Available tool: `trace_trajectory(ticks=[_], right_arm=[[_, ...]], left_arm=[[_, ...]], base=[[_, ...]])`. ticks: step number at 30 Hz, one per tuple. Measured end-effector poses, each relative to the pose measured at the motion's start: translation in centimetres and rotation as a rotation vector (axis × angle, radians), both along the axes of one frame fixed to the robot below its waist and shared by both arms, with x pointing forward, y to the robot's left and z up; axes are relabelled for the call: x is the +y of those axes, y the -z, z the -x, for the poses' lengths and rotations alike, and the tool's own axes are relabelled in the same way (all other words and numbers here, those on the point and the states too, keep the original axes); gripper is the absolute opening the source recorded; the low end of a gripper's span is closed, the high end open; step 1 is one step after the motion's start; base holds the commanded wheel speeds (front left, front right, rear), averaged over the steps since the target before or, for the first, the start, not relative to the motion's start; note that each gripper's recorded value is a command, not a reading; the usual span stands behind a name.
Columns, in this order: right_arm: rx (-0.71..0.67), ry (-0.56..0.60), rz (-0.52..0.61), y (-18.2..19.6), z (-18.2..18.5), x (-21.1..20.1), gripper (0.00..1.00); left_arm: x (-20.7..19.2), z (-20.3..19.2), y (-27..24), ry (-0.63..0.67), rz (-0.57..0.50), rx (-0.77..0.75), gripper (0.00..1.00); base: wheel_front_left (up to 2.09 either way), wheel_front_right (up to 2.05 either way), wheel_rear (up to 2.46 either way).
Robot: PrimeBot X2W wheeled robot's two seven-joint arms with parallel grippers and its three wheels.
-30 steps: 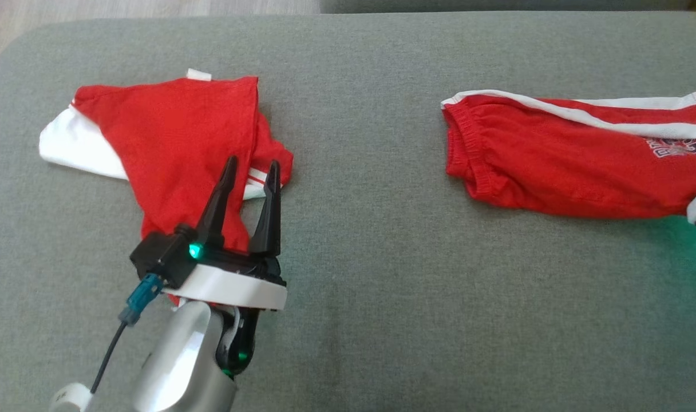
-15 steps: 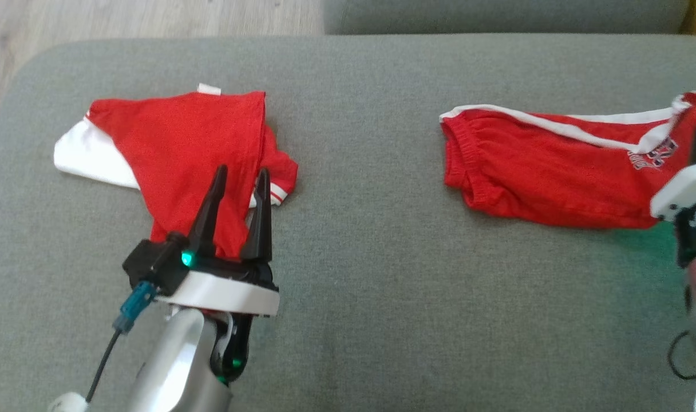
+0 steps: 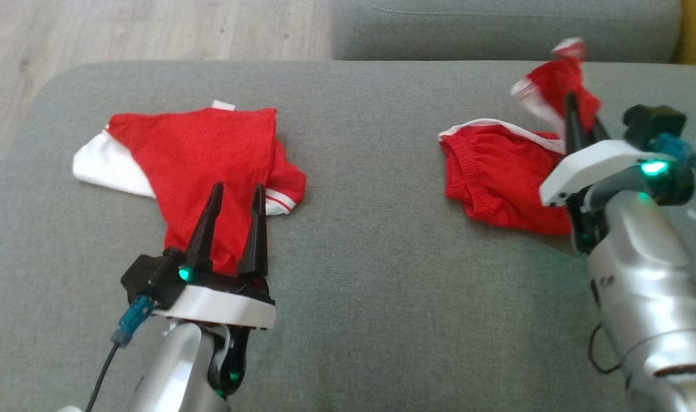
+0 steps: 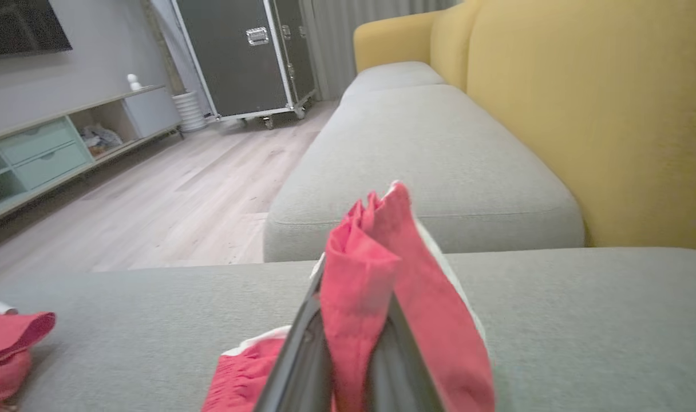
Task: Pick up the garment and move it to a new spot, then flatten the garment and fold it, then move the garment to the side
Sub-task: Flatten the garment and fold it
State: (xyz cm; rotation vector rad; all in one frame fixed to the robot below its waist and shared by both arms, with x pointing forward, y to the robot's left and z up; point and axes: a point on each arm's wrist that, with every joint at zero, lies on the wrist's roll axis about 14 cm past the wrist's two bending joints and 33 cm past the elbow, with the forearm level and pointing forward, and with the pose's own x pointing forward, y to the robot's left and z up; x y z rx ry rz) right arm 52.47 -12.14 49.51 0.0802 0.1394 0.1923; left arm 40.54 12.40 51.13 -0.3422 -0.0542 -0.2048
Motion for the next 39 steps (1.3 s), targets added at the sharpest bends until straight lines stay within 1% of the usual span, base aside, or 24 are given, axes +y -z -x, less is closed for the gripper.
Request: trace_trajectory(ticks=[2,5,9,11,15,17,18,19,22,26,28,30,32,33,34,37,39], right_arm=[[-0.005,-0.044,-0.014,0.1,0.4,1.7,0.0],[0.019,-0.115,-0.029,1.4,1.6,4.3,0.0],[0.065,-0.217,-0.014,3.3,3.6,7.5,0.0],[0.077,-0.254,-0.003,3.8,4.2,8.5,0.0],[0.097,-0.293,0.018,4.5,4.9,9.3,0.0],[0.126,-0.318,0.051,5.6,5.7,9.5,0.0],[0.146,-0.329,0.073,6.3,6.2,9.4,0.18],[0.165,-0.335,0.088,6.9,6.6,9.3,1.0],[0.195,-0.319,0.081,7.6,7.1,8.6,1.0],[0.188,-0.31,0.077,7.3,7.2,8.0,1.0],[0.174,-0.288,0.082,6.8,6.9,6.8,1.0],[0.145,-0.245,0.085,5.9,6.1,4.7,1.0],[0.096,-0.186,0.077,4.1,5.1,2.1,1.0],[0.043,-0.125,0.071,2.3,4.2,-0.6,1.0],[0.017,-0.089,0.063,1.4,3.9,-2.0,1.0],[-0.061,0.001,0.057,-1.1,3.6,-5.7,1.0],[-0.101,0.047,0.058,-2.1,4.0,-7.4,1.0]], left_arm=[[0.4,0.2,0.0,-0.011,-0.002,-0.001,1.0],[1.1,0.5,-0.1,-0.03,-0.006,-0.001,1.0],[2.0,1.1,0.1,-0.057,-0.014,0.004,1.0],[2.5,1.4,0.3,-0.072,-0.014,0.01,1.0],[2.9,1.8,0.7,-0.085,-0.012,0.023,1.0],[2.8,1.9,0.9,-0.083,-0.011,0.028,1.0],[2.7,1.9,1.0,-0.08,-0.011,0.03,1.0],[2.5,1.9,1.0,-0.076,-0.01,0.031,1.0],[2.1,1.7,1.0,-0.063,-0.009,0.031,1.0],[1.3,1.3,1.0,-0.041,-0.007,0.028,1.0],[0.9,1.1,0.8,-0.028,-0.005,0.024,1.0],[0.5,0.9,0.7,-0.017,-0.003,0.018,1.0],[0.1,0.6,0.4,-0.006,0.001,0.011,1.0],[-0.5,0.4,0.1,0.009,0.004,-0.001,1.0],[-0.8,0.2,-0.1,0.017,0.006,-0.006,1.0],[-1.7,-0.1,-0.4,0.042,0.01,-0.015,1.0],[-2.3,-0.4,-0.6,0.058,0.013,-0.021,1.0]], base=[[0.0,0.0,0.0],[0.0,0.0,0.0],[0.0,0.0,0.0],[0.0,0.0,0.0],[0.0,0.0,0.0],[0.0,0.0,0.0],[0.0,0.0,0.0],[0.0,0.0,0.0],[0.0,0.0,0.0],[0.0,0.0,0.0],[0.0,0.0,0.0],[0.0,0.0,0.0],[0.0,0.0,0.0],[0.0,0.0,0.0],[0.0,0.0,0.0],[0.0,0.0,0.0],[0.0,0.0,0.0]])
